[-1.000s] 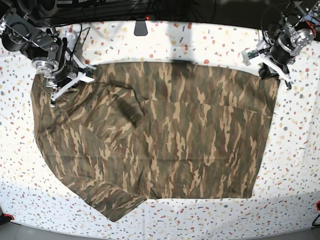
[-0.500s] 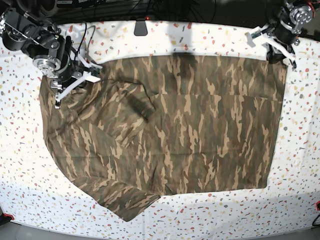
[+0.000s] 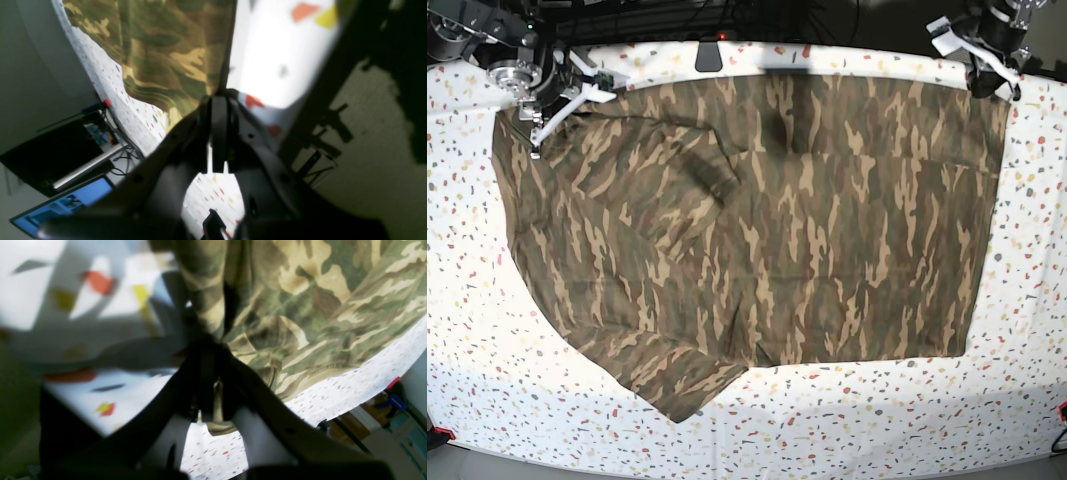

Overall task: Fold the T-shirt properly
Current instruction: 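Release the shirt edge and raise both grippers, then move both grippers down over the shirt toward its hem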

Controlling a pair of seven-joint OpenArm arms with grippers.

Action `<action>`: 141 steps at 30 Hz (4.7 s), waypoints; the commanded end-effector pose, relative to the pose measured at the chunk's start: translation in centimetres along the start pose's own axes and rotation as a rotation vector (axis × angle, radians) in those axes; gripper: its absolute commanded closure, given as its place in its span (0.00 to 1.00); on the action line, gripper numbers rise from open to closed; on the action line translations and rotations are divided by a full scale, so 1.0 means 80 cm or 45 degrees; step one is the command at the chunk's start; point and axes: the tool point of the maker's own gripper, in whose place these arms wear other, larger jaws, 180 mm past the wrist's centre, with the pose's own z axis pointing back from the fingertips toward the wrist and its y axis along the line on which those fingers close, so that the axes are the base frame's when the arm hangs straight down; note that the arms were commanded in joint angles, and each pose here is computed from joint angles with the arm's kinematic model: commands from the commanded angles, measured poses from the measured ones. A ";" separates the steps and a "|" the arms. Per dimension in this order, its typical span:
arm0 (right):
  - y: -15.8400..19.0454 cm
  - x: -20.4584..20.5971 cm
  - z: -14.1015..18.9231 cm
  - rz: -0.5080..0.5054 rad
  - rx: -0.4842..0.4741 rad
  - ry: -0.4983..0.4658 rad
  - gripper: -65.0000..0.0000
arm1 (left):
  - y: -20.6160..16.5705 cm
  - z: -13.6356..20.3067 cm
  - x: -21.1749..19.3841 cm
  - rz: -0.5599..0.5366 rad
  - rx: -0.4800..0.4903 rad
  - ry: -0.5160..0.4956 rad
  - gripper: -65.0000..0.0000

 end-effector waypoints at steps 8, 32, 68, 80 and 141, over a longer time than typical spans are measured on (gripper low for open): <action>0.019 -0.002 0.013 0.021 0.038 0.006 1.00 | -0.001 0.020 -0.010 -0.096 0.064 0.052 1.00; 0.024 0.001 0.020 -0.002 0.065 0.014 0.90 | 0.002 0.019 -0.012 -0.106 0.075 0.065 1.00; 0.002 0.053 0.059 -0.060 -0.019 -0.164 0.67 | 0.004 0.071 -0.059 -0.243 0.232 0.217 0.68; -0.036 0.060 0.063 -0.114 -0.213 -0.207 0.67 | 0.033 0.070 -0.041 -0.249 0.377 0.138 0.68; -0.498 0.193 0.159 -1.327 -0.851 -1.122 0.67 | 0.578 0.083 0.064 1.030 1.516 -0.544 0.68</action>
